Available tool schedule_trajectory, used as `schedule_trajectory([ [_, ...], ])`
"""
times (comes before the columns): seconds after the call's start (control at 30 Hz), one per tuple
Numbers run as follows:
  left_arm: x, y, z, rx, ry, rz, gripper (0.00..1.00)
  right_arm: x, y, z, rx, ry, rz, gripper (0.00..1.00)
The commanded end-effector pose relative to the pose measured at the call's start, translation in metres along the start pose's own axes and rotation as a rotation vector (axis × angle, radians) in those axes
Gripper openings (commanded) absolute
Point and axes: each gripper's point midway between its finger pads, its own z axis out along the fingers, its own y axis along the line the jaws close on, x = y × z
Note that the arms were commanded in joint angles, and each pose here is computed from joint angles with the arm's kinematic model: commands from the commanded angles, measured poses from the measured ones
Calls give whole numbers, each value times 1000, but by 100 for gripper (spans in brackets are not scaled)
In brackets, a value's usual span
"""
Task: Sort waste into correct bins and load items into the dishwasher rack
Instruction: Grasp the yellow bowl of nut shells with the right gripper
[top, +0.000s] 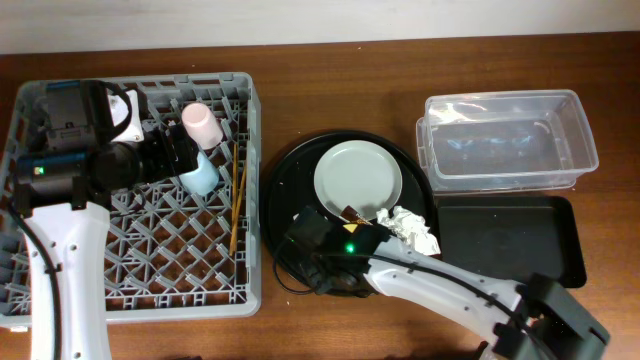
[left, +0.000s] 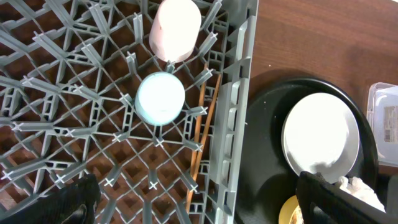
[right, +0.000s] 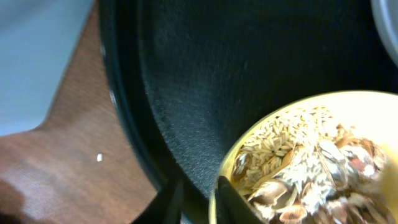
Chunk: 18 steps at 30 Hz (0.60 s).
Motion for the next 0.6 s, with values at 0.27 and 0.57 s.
schedule_trajectory([
  [0.27, -3, 2, -2, -4, -11, -12, 99, 13, -6, 15, 33, 61, 3, 22],
  [0.57, -3, 2, -2, -4, -11, -11, 99, 13, -6, 16, 34, 61, 2, 13],
])
